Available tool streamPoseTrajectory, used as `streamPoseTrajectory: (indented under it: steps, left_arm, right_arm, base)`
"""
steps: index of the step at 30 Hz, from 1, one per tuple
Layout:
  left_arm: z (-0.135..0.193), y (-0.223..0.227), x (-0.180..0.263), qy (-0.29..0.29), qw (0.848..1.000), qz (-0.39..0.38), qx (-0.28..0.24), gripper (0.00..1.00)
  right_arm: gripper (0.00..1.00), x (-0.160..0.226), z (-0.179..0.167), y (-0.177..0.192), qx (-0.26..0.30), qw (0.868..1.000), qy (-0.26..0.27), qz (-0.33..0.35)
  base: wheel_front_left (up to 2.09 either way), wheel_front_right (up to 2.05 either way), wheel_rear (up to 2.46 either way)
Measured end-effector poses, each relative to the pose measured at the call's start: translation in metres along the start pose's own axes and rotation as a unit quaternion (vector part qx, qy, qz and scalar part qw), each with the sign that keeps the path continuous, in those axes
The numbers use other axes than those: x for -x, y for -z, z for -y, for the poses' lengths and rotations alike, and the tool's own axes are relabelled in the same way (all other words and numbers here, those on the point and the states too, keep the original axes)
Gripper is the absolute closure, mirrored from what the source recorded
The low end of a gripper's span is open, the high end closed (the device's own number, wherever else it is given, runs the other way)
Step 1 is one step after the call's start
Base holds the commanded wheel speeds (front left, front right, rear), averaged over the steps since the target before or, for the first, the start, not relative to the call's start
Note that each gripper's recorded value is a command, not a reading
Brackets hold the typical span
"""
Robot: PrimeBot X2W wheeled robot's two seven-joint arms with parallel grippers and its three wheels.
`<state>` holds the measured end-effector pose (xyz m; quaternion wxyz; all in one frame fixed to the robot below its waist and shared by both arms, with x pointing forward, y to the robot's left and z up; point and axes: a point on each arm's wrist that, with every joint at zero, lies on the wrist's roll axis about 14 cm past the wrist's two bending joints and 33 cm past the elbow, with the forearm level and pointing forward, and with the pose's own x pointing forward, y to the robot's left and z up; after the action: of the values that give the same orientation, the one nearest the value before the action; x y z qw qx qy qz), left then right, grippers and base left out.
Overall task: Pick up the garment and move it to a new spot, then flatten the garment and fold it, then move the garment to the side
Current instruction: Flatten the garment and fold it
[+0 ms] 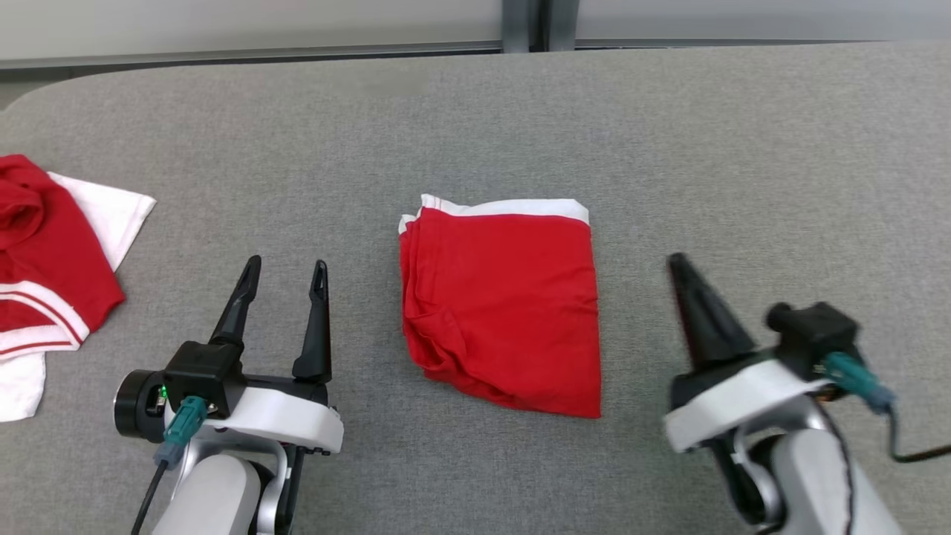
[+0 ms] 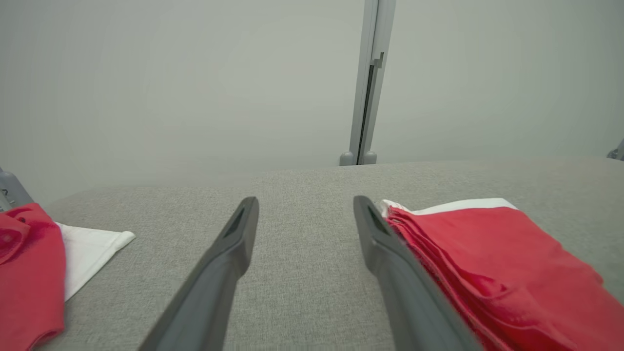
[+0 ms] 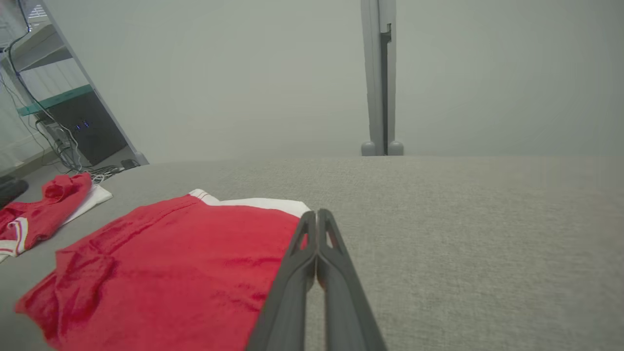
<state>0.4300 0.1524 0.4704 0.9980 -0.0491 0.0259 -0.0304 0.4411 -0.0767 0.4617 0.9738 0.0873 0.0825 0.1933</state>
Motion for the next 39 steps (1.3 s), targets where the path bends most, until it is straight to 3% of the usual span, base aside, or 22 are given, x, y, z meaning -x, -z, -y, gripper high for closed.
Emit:
streamPoseTrajectory:
  steps: [5,10,23,27,32,39]
  left_arm:
    - [-0.002,0.001,-0.002,-0.005,1.0,0.001,0.003,0.0]
    - [-0.009,0.005,-0.003,-0.017,1.0,-0.002,0.003,0.0]
    - [-0.015,0.008,-0.004,-0.027,1.0,-0.002,0.006,0.0]
    - [-0.013,0.007,-0.005,-0.025,1.0,-0.001,0.007,0.0]
    - [-0.011,0.005,-0.005,-0.023,1.0,0.003,0.007,0.0]
    - [-0.013,-0.001,-0.003,-0.021,1.0,0.011,-0.003,0.0]
  right_arm:
    - [1.0,-0.021,-0.071,0.021,-0.026,0.994,-0.103,-0.028]
    - [1.0,-0.028,-0.121,0.045,-0.034,0.981,-0.179,-0.061]
    - [1.0,-0.015,-0.18,0.082,-0.025,0.95,-0.285,-0.122]
    - [1.0,-0.011,-0.184,0.088,-0.022,0.946,-0.293,-0.134]
    - [1.0,-0.021,-0.177,0.067,-0.035,0.955,-0.281,-0.09]
    - [1.0,-0.041,-0.102,0.014,-0.035,0.982,-0.183,0.003]
  base:
    - [0.0,0.0,0.0]
    - [0.0,0.0,0.0]
    - [0.0,0.0,0.0]
    - [0.0,0.0,0.0]
    - [0.0,0.0,0.0]
    - [0.0,0.0,0.0]
